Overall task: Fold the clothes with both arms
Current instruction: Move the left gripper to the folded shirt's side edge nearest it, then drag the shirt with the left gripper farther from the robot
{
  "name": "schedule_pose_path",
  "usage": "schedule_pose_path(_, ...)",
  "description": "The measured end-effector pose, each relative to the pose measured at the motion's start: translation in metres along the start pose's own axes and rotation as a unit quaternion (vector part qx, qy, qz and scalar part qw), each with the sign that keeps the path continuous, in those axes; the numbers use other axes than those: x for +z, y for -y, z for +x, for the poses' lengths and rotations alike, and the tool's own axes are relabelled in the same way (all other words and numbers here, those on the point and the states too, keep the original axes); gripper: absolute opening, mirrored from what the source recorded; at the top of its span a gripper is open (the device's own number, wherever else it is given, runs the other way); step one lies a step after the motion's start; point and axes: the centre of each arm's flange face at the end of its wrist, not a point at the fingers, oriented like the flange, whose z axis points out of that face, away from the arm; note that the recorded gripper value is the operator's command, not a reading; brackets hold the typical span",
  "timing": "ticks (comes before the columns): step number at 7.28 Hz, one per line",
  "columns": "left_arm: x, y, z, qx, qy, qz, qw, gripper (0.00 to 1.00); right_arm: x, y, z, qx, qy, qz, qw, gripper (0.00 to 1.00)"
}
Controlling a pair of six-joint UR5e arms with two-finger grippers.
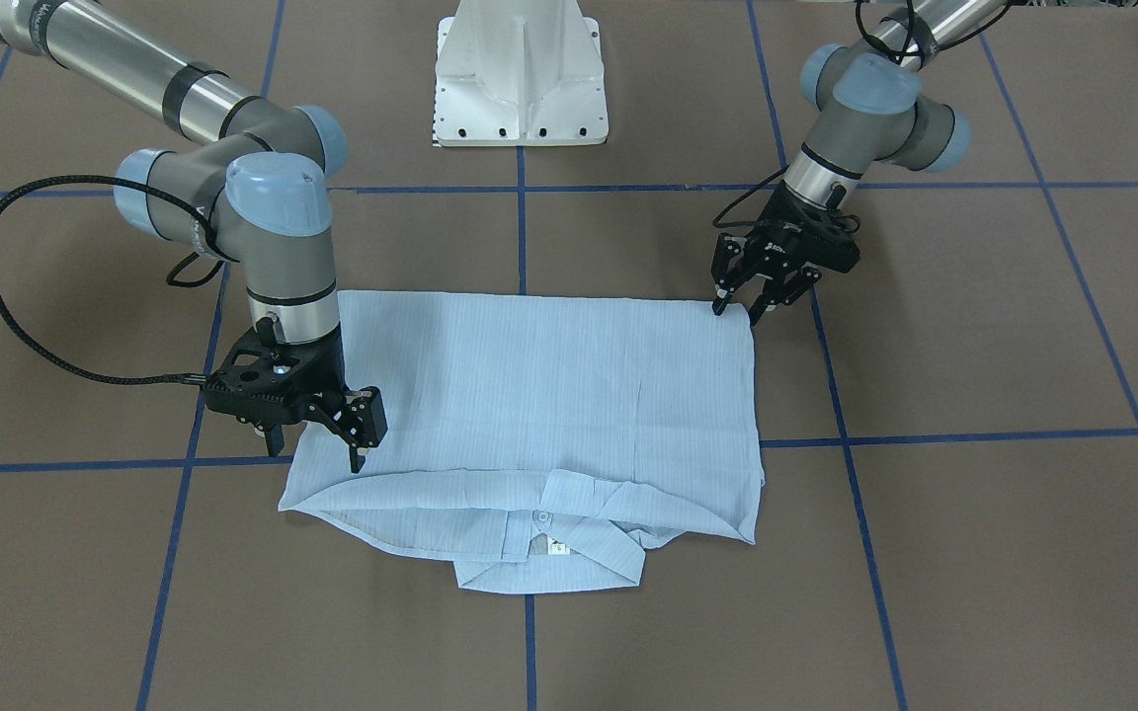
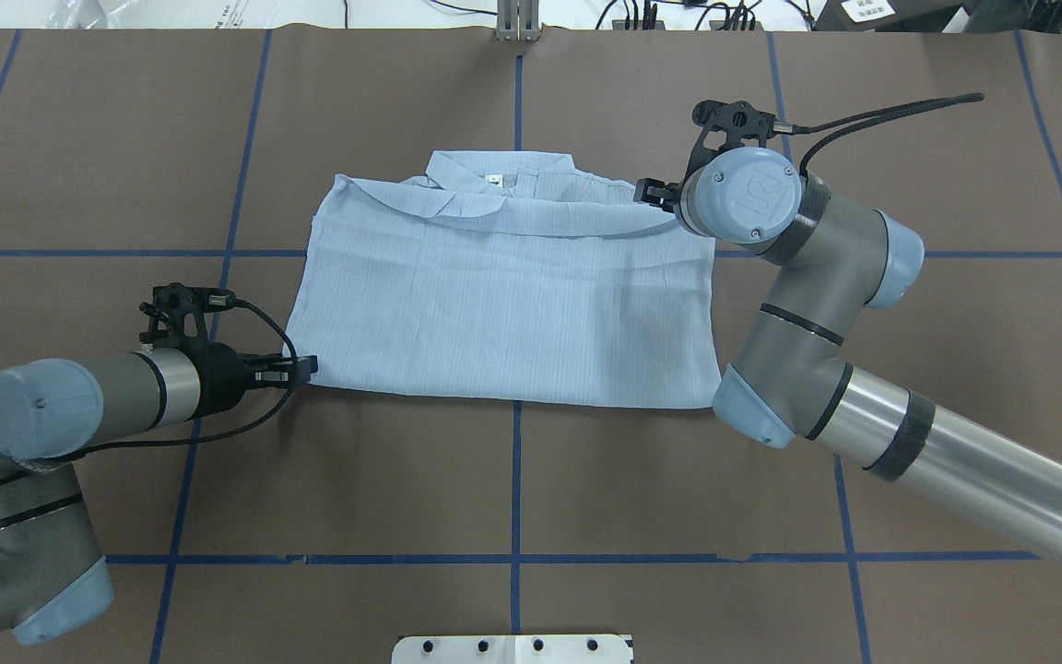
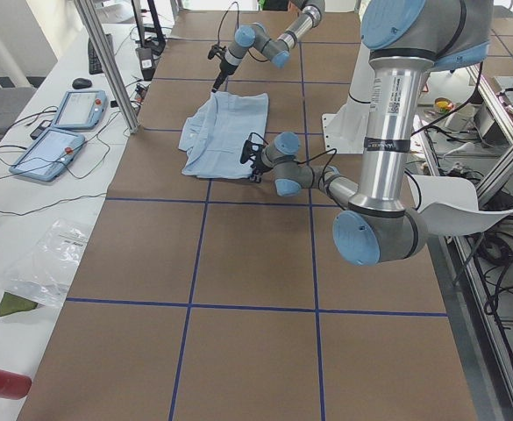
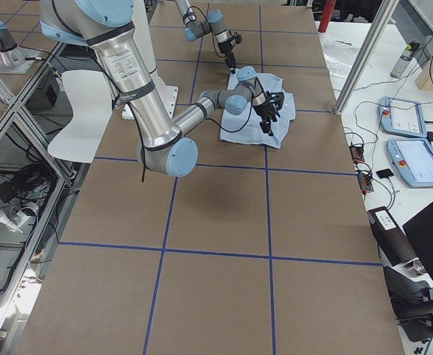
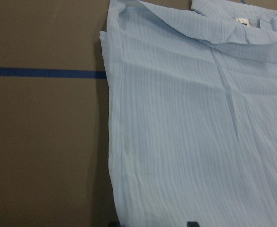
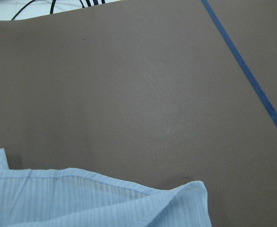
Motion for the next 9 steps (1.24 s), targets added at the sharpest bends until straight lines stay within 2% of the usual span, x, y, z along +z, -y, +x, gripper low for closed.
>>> schedule_pose_path(1,0.001,-0.003,0.003,0.001,-0.003,-0.002,1.0,0.0,0.0,0.0,0.0,0.0,0.0,0.0,1.0,1.0)
schedule_pose_path(4,0.0,-0.005,0.012,0.006,-0.011,-0.005,0.9999,0.0,0.001,0.0,0.001,0.0,-0.001,0.0,1.0,1.0)
schedule_pose_path(6,-0.005,0.005,0.004,0.041,-0.007,0.002,0.9991,0.0,0.002,-0.001,0.001,0.0,-0.002,-0.001,1.0,1.0)
schedule_pose_path(7,-0.008,0.027,-0.013,0.075,0.008,0.02,0.997,0.0,0.002,-0.002,0.001,-0.001,-0.002,-0.001,1.0,1.0)
schedule_pose_path(9,-0.004,0.104,-0.075,0.13,0.077,0.066,0.9864,0.0,0.001,-0.003,0.0,0.0,-0.001,-0.002,1.0,1.0)
